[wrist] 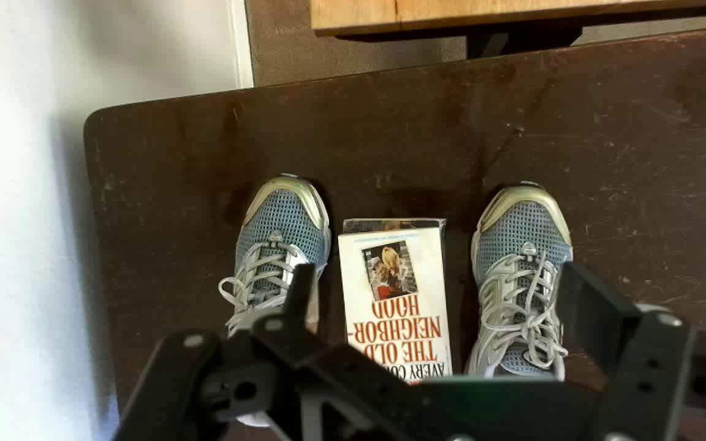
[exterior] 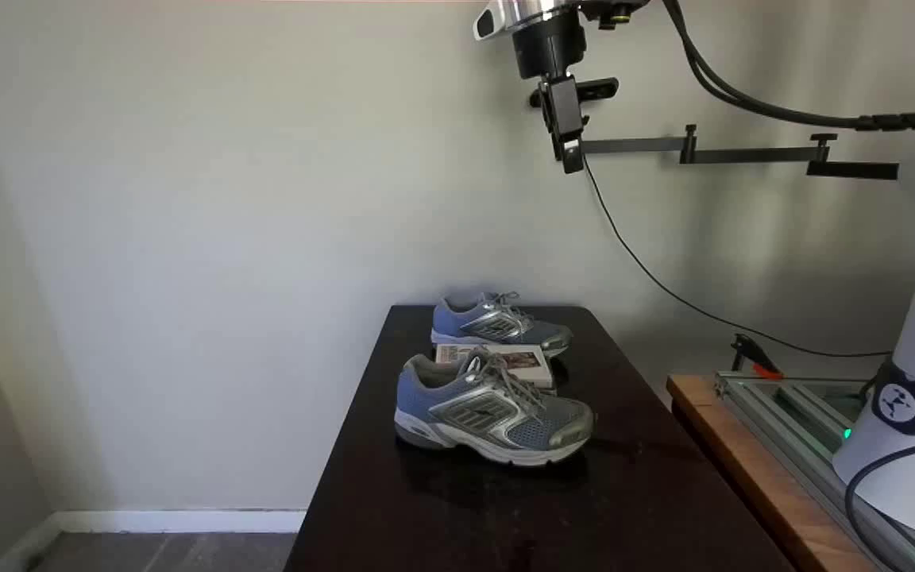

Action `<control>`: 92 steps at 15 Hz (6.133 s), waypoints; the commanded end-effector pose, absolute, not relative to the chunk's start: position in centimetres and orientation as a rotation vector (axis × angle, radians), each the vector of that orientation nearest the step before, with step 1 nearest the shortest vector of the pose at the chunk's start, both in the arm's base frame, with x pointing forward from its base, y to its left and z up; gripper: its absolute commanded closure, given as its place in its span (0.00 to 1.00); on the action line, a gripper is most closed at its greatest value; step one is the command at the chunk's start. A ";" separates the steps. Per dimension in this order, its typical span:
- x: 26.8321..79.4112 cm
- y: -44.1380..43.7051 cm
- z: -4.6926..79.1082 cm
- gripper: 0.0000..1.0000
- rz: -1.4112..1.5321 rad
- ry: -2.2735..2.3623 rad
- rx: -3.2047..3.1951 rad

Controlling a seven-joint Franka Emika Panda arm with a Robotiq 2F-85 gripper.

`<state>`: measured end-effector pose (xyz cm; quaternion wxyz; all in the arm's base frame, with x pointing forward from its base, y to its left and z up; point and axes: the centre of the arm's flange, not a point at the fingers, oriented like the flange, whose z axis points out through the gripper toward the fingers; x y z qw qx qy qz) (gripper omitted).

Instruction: Turn the blue shoe in the opposite direction

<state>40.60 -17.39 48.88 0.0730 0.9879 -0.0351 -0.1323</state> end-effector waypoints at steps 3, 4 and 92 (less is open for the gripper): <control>40.6 -17.4 48.9 0.00 -0.397 -0.105 2.967; 40.6 -17.4 48.9 0.00 -0.397 -0.105 2.967; 54.3 -11.2 21.6 0.77 0.224 1.085 2.929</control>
